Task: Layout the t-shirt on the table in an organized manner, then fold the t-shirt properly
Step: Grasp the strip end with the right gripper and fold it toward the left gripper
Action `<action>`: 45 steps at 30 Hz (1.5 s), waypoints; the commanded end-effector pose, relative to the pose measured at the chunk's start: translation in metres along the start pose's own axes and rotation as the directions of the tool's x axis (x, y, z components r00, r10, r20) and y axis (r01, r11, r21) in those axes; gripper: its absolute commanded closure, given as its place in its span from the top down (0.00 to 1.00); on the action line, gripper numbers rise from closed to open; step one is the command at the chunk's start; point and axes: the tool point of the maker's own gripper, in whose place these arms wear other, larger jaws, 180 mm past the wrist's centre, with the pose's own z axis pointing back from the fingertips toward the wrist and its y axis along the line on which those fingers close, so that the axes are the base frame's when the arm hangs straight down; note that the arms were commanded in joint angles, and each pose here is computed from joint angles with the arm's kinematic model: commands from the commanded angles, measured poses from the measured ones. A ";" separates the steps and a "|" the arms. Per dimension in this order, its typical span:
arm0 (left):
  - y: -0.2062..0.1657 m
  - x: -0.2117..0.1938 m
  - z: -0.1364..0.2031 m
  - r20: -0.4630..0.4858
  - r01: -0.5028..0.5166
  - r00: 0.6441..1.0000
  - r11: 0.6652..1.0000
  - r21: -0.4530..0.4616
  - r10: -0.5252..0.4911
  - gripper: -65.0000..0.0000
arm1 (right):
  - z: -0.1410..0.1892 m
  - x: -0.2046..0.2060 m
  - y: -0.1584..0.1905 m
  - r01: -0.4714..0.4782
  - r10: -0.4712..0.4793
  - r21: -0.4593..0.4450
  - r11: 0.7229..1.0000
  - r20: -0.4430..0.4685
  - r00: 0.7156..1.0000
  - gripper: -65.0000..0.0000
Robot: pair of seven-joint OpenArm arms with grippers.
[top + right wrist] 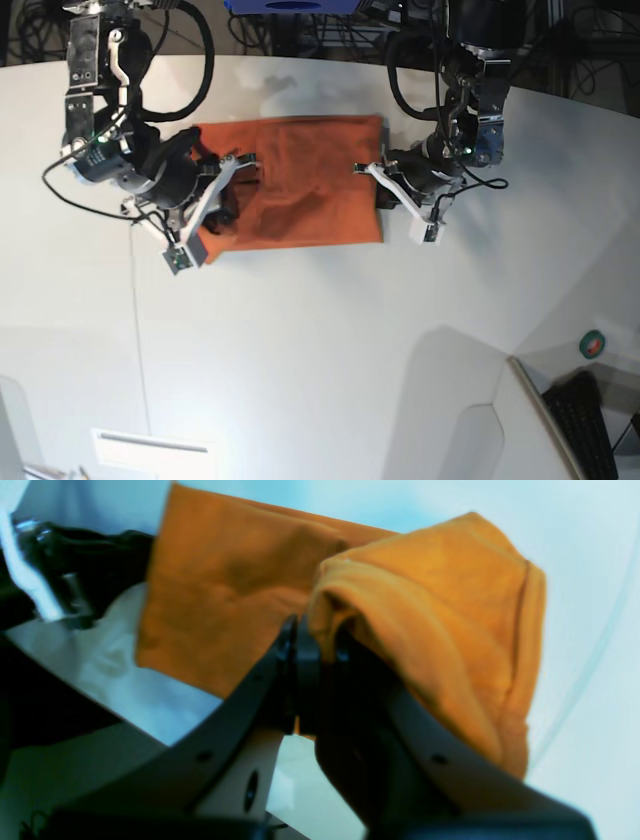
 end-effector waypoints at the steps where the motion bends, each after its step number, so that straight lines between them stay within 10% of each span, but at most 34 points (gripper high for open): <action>1: 0.006 0.007 0.003 0.010 0.017 1.000 1.000 0.016 -0.017 0.00 | 0.001 0.015 0.010 -0.011 0.009 0.024 1.000 0.050 0.999 0.00; 18: 0.021 -0.006 0.005 -0.049 0.129 0.991 0.988 0.084 -0.125 0.00 | -0.015 0.021 0.106 -0.012 -0.005 0.178 0.984 0.096 0.995 0.00; 45: 0.017 -0.005 0.004 -0.045 0.126 0.991 0.989 0.078 -0.123 0.00 | -0.039 0.010 0.131 0.016 -0.028 0.217 0.976 0.056 0.998 0.00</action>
